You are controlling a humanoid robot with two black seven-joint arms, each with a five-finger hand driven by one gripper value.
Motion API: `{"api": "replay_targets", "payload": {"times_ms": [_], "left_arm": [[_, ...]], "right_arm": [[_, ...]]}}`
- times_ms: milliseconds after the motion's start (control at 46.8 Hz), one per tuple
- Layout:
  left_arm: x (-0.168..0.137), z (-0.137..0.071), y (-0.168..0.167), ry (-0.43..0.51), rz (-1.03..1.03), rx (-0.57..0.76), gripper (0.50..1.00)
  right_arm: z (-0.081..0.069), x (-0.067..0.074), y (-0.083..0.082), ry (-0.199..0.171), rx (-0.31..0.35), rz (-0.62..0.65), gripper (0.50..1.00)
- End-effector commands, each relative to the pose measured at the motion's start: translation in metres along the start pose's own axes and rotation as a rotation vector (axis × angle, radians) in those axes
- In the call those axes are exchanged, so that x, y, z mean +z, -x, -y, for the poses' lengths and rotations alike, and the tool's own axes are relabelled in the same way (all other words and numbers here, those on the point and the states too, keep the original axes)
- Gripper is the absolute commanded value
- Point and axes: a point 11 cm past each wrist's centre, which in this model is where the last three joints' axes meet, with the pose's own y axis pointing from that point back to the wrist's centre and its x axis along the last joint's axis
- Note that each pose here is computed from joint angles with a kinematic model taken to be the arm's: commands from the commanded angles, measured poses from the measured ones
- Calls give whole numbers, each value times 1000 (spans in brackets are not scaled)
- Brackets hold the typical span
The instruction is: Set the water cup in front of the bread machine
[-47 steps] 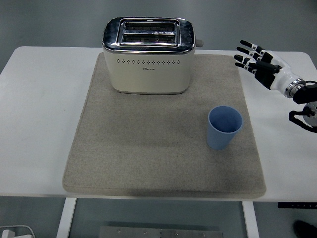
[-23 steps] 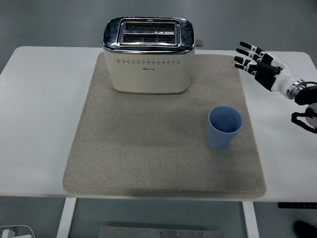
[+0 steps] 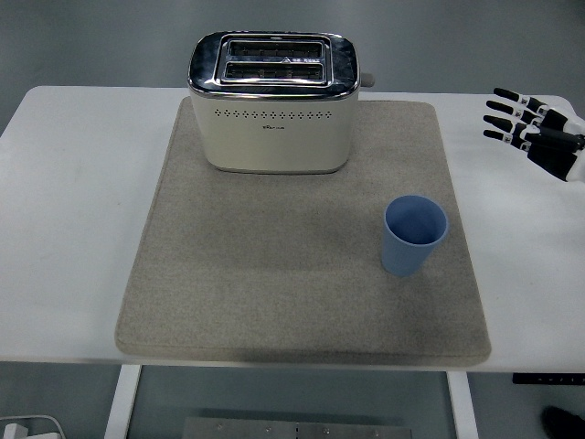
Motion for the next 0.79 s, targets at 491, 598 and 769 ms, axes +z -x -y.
{"api": "replay_targets", "payload": {"times_ms": [491, 598, 769], "left_arm": [[0, 0, 1, 0, 2, -3, 1000], [0, 0, 1, 0, 1, -2, 1000], [0, 0, 1, -2, 2, -3, 1000]], "right_arm": [[-57, 17, -20, -185, -47, -44, 913], [-65, 33, -22, -157, -35, -28, 913], [-74, 54, -21, -118, -26, -2, 913]]}}
